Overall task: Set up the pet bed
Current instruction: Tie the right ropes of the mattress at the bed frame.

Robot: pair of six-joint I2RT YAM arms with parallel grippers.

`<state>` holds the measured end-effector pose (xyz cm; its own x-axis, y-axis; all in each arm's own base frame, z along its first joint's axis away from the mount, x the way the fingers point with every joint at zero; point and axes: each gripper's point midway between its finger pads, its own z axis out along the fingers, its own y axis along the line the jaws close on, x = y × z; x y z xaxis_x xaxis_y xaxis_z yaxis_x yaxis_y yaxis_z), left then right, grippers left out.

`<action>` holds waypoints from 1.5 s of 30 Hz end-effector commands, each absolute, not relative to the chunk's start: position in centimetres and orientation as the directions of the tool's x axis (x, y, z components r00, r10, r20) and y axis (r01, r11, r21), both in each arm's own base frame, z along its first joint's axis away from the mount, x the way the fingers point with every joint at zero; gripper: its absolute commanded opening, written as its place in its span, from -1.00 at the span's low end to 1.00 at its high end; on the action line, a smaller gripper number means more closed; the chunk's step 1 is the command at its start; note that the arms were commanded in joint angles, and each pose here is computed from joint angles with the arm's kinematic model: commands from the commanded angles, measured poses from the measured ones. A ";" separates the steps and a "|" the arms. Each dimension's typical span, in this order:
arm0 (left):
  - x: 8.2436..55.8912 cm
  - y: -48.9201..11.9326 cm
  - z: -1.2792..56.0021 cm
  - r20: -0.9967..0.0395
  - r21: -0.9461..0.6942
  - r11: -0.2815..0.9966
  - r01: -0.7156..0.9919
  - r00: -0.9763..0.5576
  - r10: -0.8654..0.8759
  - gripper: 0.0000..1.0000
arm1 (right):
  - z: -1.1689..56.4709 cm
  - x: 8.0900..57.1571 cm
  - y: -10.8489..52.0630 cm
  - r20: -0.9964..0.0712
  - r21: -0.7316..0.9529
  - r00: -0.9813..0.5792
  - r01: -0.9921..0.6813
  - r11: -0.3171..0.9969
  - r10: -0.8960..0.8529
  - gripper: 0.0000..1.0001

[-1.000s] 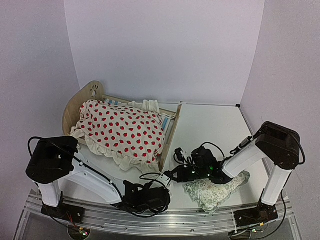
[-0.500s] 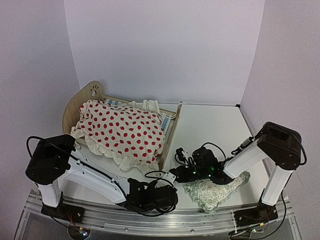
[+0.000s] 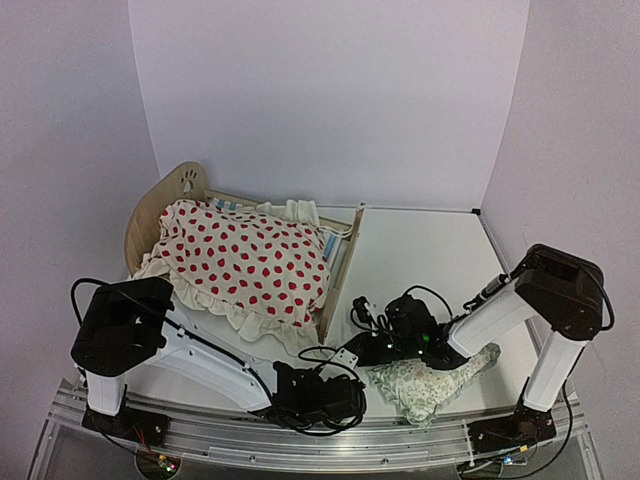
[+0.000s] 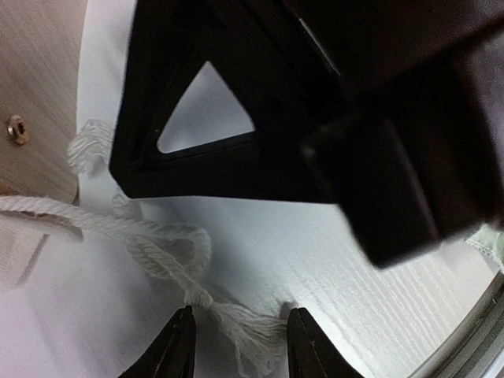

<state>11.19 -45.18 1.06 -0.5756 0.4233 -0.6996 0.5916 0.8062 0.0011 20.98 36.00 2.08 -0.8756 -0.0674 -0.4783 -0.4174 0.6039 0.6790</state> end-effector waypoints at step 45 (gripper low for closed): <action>15.1 -29.3 6.3 -0.809 0.112 0.957 0.267 -0.535 0.244 -0.93 | 10.0 33.4 29.2 -0.721 0.341 -0.689 -0.266 0.901 0.069 -1.00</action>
<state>14.54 -30.01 5.66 -0.5746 0.2358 -0.7837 0.2658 0.9595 0.0938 30.61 31.05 6.62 -0.7675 -0.0059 -0.6410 -0.3353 0.8560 0.3936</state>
